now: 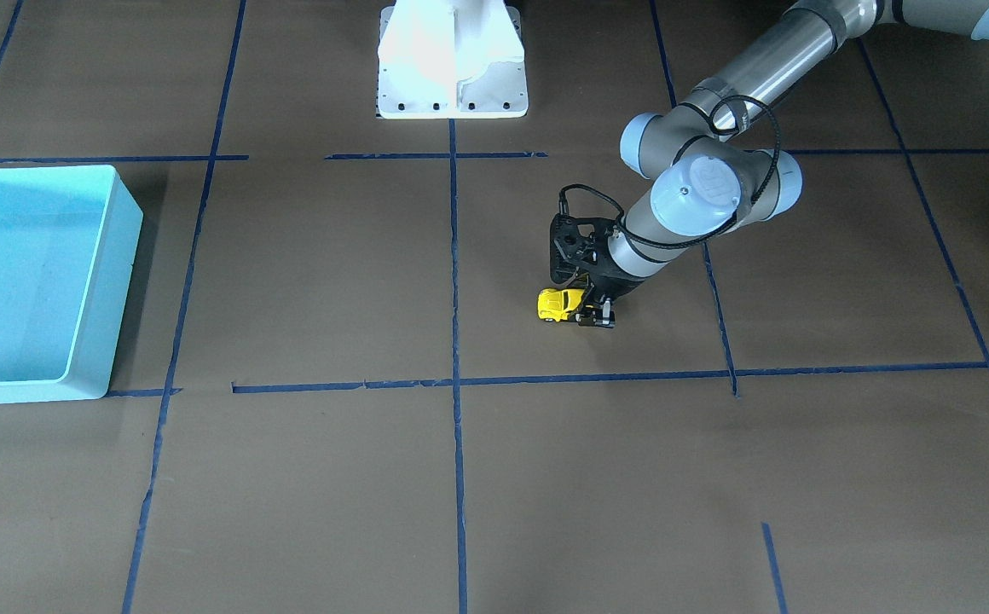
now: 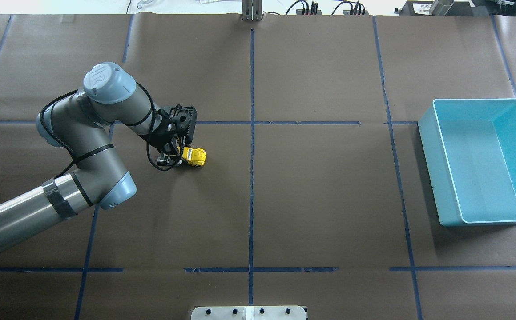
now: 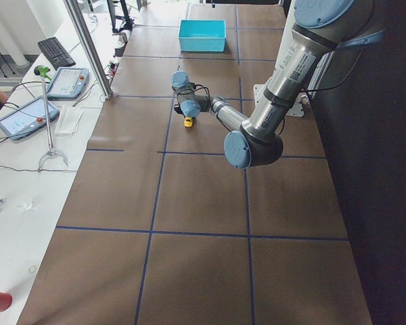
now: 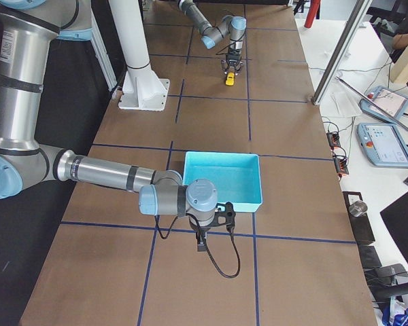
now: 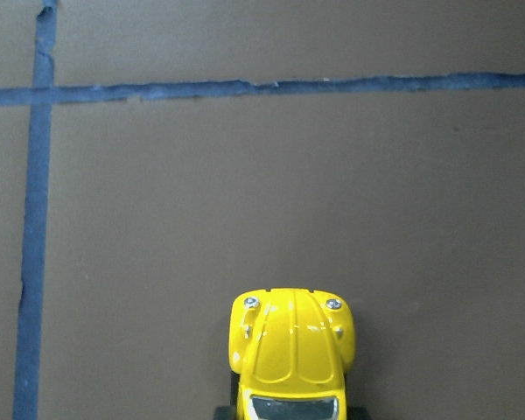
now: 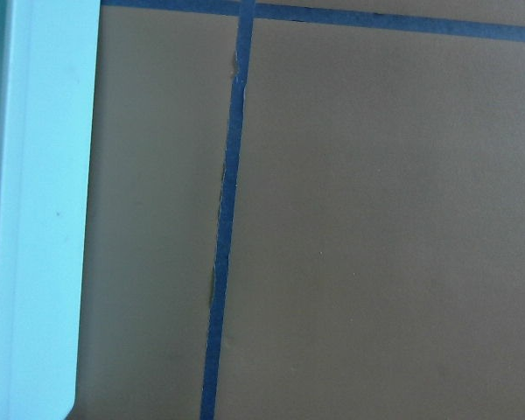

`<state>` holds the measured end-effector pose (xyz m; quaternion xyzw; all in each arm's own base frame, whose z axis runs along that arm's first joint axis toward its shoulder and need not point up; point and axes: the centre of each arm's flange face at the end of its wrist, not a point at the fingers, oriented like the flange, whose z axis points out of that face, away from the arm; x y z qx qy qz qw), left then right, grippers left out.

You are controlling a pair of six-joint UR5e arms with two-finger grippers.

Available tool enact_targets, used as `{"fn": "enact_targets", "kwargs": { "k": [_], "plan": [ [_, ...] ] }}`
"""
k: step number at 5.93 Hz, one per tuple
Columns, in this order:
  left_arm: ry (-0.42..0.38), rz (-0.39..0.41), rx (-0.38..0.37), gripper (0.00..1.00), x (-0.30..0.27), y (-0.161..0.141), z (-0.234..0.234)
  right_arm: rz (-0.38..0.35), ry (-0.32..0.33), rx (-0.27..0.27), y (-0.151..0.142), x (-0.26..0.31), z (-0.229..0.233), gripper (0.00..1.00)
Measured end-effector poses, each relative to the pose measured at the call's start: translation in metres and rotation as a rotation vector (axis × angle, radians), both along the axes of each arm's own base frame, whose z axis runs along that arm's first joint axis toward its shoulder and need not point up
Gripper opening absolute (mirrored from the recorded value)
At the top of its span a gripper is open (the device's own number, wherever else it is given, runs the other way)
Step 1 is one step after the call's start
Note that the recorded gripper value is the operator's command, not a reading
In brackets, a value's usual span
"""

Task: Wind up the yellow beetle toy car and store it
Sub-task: 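Drag the car backward along the table away from the blue bin, then open the left gripper to release the car and raise the left arm away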

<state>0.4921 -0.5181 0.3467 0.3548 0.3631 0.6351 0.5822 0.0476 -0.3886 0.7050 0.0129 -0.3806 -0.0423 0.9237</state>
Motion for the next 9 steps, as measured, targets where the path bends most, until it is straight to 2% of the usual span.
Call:
{"fn": "enact_targets", "kwargs": {
  "k": [1,2,4,9],
  "plan": [
    [0.007,0.000,-0.024,0.40,-0.023,-0.006,0.025,0.000,0.000,0.000,0.000,0.000,0.000,1.00],
    [0.019,0.003,-0.056,0.99,-0.051,-0.011,0.052,0.000,0.000,0.002,0.000,0.000,0.000,1.00],
    [0.030,-0.006,-0.090,1.00,-0.090,-0.007,0.089,-0.001,0.000,0.003,0.000,0.000,-0.001,1.00],
    [0.040,-0.041,-0.092,1.00,-0.115,-0.013,0.084,0.000,0.000,0.002,-0.001,0.000,0.000,1.00]
  ]
}}
